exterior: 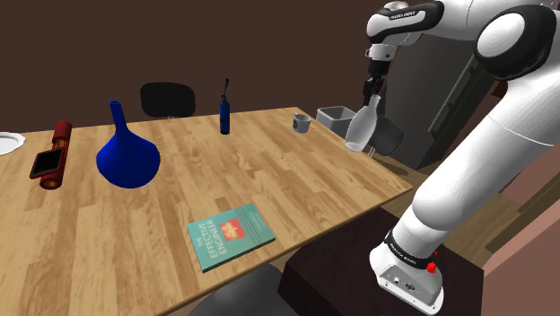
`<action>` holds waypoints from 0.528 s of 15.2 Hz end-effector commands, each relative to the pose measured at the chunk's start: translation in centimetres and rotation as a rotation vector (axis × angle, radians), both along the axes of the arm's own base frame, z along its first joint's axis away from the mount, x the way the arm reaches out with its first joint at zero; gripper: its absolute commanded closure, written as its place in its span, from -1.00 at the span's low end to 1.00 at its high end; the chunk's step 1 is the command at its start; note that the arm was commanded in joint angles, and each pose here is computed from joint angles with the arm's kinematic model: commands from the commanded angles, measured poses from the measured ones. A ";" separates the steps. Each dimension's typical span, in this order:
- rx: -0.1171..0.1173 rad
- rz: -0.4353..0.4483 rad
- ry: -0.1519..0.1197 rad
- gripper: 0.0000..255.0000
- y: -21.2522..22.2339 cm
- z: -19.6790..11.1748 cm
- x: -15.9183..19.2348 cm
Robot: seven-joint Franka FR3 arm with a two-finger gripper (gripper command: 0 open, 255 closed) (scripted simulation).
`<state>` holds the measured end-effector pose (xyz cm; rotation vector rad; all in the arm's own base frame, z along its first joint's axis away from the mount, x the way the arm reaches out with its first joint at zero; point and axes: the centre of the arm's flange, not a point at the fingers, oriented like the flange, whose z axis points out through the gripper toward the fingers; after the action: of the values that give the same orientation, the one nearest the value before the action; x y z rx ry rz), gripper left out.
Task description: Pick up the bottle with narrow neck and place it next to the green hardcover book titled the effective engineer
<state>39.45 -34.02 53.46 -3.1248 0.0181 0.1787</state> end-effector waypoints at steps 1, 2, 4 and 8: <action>0.000 0.000 0.000 1.00 -0.1 1.1 0.0; 0.000 0.000 0.000 1.00 -0.1 1.6 0.0; 0.000 0.000 0.000 1.00 -0.1 2.7 0.0; 0.000 0.000 0.000 1.00 -0.1 4.8 0.0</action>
<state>39.46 -34.05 57.65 -3.1247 0.0180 0.1787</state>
